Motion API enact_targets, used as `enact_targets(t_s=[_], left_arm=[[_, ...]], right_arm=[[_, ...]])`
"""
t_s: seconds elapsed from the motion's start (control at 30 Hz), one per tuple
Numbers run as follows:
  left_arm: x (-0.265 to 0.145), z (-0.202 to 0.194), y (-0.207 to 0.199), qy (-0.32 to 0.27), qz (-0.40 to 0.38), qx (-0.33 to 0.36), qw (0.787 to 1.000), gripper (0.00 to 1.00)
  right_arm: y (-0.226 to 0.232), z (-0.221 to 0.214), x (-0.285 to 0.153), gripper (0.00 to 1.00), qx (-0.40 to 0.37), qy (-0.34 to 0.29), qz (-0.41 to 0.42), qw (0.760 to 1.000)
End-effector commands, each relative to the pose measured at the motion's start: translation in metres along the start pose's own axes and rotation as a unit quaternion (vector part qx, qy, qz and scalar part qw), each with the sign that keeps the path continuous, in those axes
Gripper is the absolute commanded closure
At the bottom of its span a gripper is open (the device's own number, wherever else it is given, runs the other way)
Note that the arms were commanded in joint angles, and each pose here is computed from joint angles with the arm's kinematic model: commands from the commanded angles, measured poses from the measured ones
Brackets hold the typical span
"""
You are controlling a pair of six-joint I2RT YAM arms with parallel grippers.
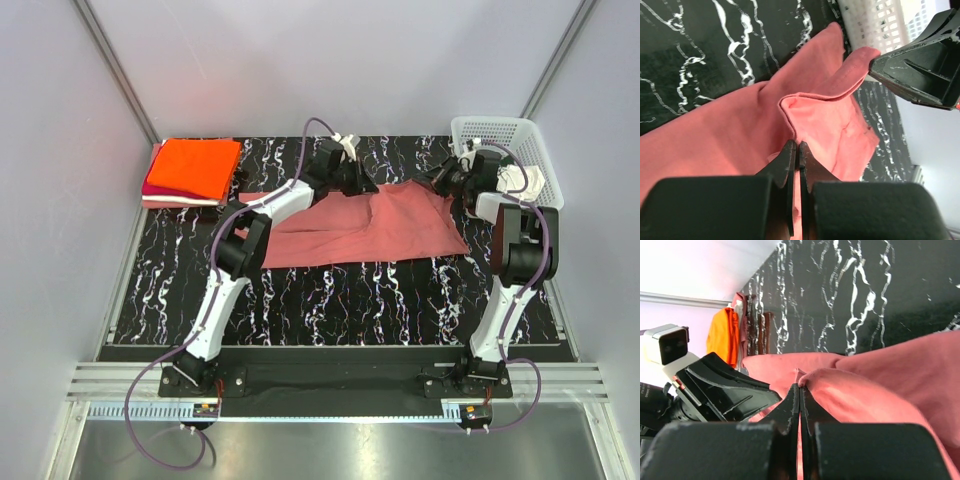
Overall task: Fold and stack the t-shirts
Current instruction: Fold the tshirt
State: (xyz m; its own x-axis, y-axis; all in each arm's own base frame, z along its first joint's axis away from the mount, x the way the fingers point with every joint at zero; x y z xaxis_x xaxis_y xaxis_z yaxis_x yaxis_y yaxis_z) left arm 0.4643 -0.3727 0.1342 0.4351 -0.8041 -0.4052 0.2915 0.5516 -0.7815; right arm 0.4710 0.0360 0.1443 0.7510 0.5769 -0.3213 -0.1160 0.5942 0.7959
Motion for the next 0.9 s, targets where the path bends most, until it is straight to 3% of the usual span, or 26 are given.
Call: enact_targets(t_s=[0.0,0.23,0.7,0.87], left_arm=[[0.006,0.004,0.013,-0.008,0.015,0.027,0.999,0.98],[0.005,0.002,0.01,0.006,-0.002,0.091,0.996,0.95],[-0.02,-0.022,-0.023,0.008,0.064,0.229,0.971,0.9],[-0.023,-0.033,-0.032,0.002,0.081,0.241,0.967,0.88]], right_arm=[[-0.003,0.006,0.001,1.0,-0.022,-0.006,-0.001,1.0],[-0.003,0.007,-0.006,1.0,-0.03,-0.009,-0.021,0.999],[0.0,-0.011,-0.041,1.0,-0.05,-0.012,-0.076,0.996],[-0.013,-0.023,-0.048,1.0,-0.042,-0.006,-0.101,0.994]])
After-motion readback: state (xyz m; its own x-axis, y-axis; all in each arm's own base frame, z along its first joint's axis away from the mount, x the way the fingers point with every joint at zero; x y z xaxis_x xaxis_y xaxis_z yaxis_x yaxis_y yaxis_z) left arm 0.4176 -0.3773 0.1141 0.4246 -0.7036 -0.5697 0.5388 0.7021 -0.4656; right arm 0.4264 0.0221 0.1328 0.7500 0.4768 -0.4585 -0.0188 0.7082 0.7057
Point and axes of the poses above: each gripper's point midway between its finger pads, its own x axis out along the fingers, its own y axis along the line the jaws close on, z = x × y, the point moved 7 cm from there along -x, back along the fingers, and after that the axes turned 7 degrees about -x, right-handed, at the moved point
